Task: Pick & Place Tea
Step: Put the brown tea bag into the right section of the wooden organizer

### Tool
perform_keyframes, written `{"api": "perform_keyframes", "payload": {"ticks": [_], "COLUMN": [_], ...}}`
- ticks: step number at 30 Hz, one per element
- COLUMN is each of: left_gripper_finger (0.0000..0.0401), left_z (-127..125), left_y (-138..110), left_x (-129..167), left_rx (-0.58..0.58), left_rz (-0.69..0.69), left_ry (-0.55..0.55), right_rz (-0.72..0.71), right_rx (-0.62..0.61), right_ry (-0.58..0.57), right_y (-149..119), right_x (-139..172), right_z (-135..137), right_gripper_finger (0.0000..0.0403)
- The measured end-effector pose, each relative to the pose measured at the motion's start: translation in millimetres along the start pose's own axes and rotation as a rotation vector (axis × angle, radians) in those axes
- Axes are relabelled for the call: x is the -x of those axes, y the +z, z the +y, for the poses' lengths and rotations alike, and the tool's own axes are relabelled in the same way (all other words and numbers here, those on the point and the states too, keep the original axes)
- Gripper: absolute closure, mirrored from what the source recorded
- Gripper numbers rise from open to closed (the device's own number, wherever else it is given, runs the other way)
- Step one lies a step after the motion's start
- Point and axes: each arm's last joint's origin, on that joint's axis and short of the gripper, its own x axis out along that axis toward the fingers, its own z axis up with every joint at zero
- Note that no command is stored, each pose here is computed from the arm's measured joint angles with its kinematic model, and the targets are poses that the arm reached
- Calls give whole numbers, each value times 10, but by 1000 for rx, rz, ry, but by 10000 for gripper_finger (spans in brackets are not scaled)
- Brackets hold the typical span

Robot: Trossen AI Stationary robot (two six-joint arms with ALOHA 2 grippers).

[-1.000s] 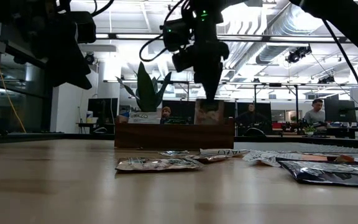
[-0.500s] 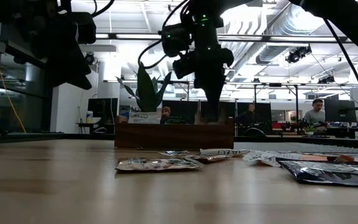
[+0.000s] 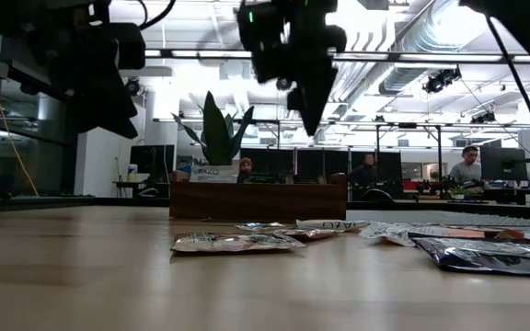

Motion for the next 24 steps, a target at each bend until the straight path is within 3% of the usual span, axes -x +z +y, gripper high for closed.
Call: {"api": "perform_keyframes", "payload": {"ticks": [3,7,12,18,24], "left_gripper_finger": [216,216,216,216,216], "left_z": [-29,-103,-280,-517,-660], "left_y": [4,-12,-166,-374,-456], "left_x": [-83,-213,-367,-553,-796], "left_rx": [1,-10,-67,-77,64], "left_rz": [20,47,72,71,25], "left_ry": [-40,-113,-155,-233,-348], "right_rz": [-44,-118,-205,-371,-535], "right_rx": [37,-3,-69,-337,-580], "right_ry": [-8,5,-2,85,223], "right_y": [21,32,-135,-479,-704], "right_x": [30,21,-91,-214,-382], "right_z": [258,525,845,1121,1406], "right_gripper_finger": [227,227,227,227,227]}}
